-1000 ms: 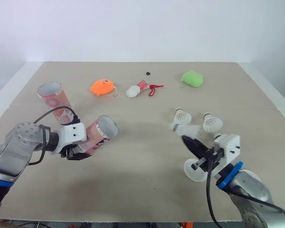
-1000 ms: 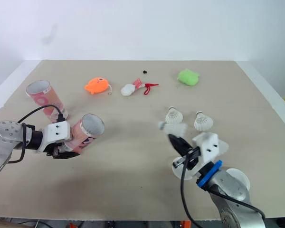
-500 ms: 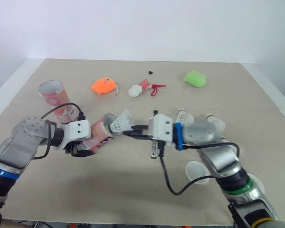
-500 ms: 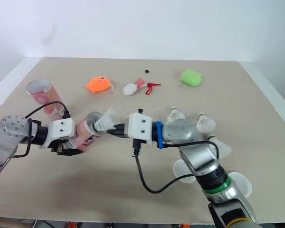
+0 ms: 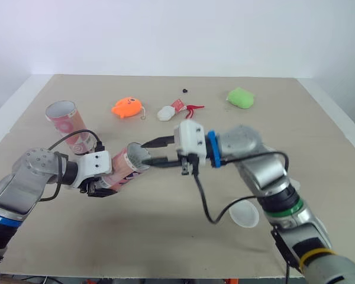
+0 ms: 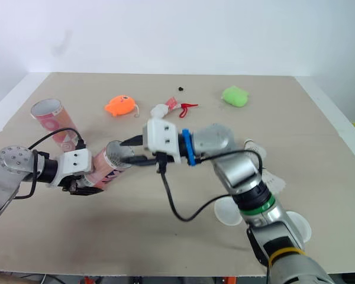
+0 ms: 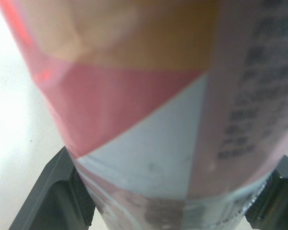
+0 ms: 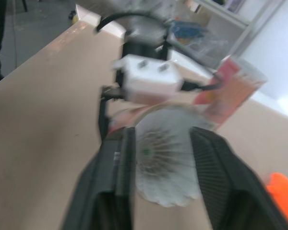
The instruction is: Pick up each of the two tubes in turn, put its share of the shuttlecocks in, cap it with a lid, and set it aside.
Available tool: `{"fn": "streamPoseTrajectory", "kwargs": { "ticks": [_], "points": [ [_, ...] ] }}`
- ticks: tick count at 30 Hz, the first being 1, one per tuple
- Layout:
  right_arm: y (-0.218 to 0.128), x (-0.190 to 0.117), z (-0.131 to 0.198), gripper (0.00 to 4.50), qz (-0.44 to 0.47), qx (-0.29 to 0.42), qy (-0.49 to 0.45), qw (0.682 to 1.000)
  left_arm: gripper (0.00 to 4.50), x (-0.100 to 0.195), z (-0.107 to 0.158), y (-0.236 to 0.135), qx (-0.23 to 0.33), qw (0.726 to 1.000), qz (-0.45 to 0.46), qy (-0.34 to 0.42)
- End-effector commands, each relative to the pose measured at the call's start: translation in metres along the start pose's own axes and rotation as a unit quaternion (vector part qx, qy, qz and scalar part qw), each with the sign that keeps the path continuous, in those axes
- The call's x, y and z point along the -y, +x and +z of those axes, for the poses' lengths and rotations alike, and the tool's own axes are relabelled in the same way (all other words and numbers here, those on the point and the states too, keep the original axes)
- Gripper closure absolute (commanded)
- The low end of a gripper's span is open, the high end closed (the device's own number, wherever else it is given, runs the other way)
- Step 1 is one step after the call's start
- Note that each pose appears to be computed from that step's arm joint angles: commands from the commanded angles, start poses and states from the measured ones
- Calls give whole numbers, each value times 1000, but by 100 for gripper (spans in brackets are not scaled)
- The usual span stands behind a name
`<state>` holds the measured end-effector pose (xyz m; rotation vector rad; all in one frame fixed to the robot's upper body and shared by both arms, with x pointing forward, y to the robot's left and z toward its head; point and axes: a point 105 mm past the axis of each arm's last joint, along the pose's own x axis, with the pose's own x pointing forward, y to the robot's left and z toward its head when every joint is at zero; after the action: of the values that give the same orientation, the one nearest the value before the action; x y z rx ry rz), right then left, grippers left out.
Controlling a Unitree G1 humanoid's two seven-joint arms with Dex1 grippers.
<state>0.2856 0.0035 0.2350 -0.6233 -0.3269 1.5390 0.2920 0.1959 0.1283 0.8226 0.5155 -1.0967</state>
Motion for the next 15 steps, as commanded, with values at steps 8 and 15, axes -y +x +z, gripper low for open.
{"fn": "streamPoseTrajectory", "kwargs": {
  "ticks": [8,15],
  "points": [
    [55,-6,-14,439,130,-88,-94,983,113,5,-1,3,-3,1000,-1,-6],
    [89,-19,-31,439,170,-128,-164,963,113,7,0,3,-1,1000,-1,-8]
  ]
}}
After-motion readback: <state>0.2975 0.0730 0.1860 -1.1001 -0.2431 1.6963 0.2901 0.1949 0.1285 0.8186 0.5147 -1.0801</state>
